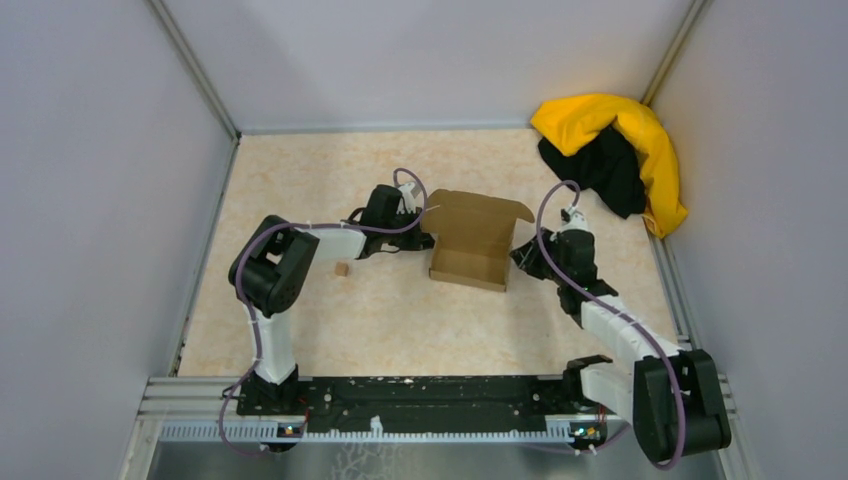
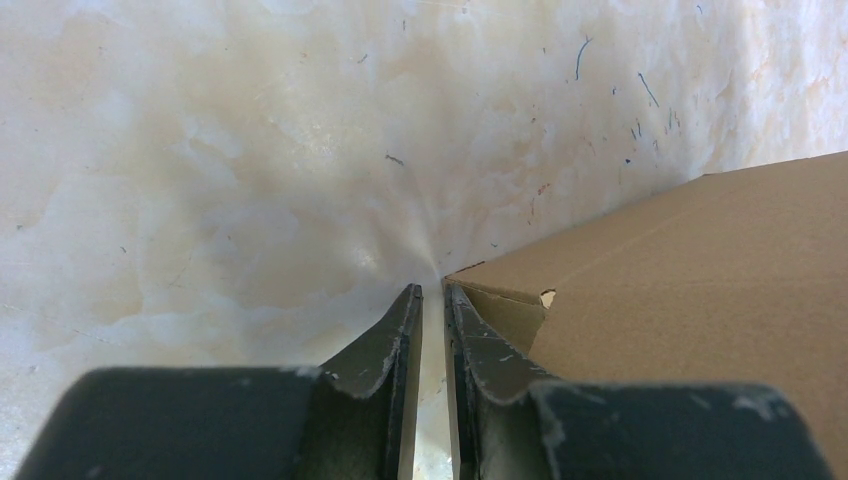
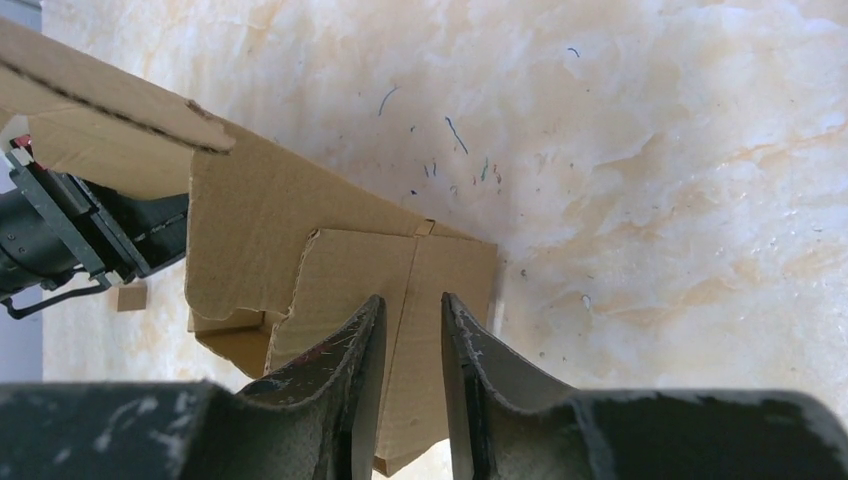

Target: Fold the paper box

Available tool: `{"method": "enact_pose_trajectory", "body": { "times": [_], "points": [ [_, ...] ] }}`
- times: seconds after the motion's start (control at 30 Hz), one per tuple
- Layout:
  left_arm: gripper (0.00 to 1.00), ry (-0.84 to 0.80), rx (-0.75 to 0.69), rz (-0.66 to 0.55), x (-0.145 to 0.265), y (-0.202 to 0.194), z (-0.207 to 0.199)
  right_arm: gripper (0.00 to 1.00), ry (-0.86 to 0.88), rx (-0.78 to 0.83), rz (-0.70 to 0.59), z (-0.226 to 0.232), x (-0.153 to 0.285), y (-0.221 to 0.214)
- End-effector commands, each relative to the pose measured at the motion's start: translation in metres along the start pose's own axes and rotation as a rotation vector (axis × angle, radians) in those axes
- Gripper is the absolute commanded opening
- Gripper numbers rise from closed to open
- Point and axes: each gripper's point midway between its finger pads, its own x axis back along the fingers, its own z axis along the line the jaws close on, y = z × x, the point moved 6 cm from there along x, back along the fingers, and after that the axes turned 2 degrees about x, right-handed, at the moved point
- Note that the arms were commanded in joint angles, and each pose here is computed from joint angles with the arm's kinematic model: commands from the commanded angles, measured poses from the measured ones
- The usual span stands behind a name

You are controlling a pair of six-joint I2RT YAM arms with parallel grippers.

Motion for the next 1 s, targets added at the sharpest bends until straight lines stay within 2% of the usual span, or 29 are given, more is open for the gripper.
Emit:
{"method": "enact_pose_trajectory", "body": {
  "times": [0.0,0.43,0.77,0.87,0.97],
  "points": [
    [0.22,0.069,0.009,0.132,-0.008,-0.035,0.017,0.28,0.094,0.039,-0.059,0.027,-0.004,0.023],
    [0.22,0.047,-0.005,0.148,-0.006,-0.036,0.012,0.33,0.093,0.074,-0.027,0.034,-0.009,0.02],
    [0.23,0.037,-0.055,0.117,0.032,-0.015,-0.009,0.33,0.074,0.082,-0.019,0.028,-0.008,0.015],
    [0.25,0.041,-0.077,0.102,0.052,-0.007,-0.018,0.33,0.068,0.081,-0.021,0.027,-0.007,0.014],
    [0.34,-0.028,-0.113,0.083,0.068,0.001,-0.03,0.34,0.072,0.084,-0.023,0.026,-0.007,0.013]
  ]
}}
